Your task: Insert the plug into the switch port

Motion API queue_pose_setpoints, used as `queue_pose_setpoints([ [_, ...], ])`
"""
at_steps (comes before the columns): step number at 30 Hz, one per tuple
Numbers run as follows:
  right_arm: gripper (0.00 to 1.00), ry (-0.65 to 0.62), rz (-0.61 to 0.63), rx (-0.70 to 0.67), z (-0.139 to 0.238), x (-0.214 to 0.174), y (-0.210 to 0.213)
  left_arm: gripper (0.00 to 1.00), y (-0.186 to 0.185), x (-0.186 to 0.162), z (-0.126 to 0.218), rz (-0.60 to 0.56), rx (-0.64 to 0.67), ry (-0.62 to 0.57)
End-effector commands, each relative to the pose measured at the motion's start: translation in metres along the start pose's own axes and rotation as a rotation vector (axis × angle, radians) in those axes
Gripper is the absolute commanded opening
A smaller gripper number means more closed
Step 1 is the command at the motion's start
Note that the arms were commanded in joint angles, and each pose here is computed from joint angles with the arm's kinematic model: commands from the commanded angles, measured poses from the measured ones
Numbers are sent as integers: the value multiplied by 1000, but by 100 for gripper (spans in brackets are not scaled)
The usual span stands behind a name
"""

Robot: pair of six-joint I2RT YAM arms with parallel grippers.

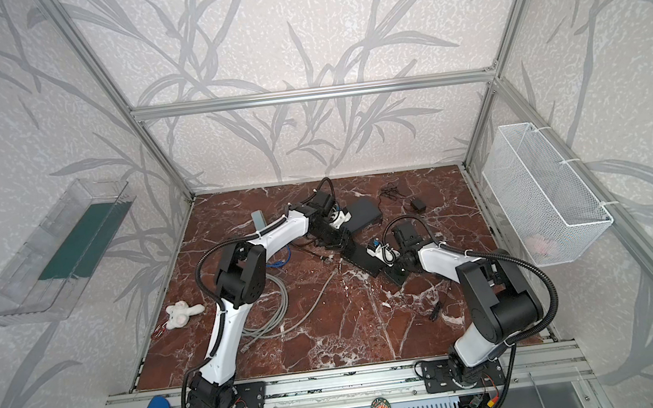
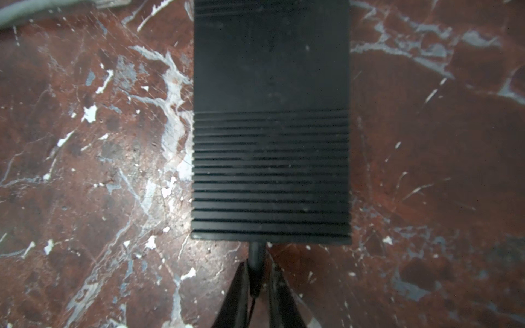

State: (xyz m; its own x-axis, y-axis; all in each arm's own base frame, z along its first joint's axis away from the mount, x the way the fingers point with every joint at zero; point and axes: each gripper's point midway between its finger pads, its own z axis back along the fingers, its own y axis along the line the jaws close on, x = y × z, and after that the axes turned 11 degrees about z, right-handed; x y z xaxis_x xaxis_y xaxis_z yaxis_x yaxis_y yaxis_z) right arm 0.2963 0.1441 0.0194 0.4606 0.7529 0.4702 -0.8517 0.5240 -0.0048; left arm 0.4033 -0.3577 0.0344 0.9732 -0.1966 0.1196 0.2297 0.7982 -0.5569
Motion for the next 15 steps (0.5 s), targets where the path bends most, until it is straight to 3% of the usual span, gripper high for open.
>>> queue_pose_setpoints([
  [1,16,-1,14,14,-2,4,0,48,17,-13,-13,37,45,50],
  [6,12,-12,17,0,-2,8,-2,48,16,-13,-12,37,42,49],
  [10,17,-27,18,-6,-2,14,-2,48,16,-13,-12,43,42,50],
  [15,16,-31,17,-16,-3,17,-5,48,17,-13,-12,41,48,48],
])
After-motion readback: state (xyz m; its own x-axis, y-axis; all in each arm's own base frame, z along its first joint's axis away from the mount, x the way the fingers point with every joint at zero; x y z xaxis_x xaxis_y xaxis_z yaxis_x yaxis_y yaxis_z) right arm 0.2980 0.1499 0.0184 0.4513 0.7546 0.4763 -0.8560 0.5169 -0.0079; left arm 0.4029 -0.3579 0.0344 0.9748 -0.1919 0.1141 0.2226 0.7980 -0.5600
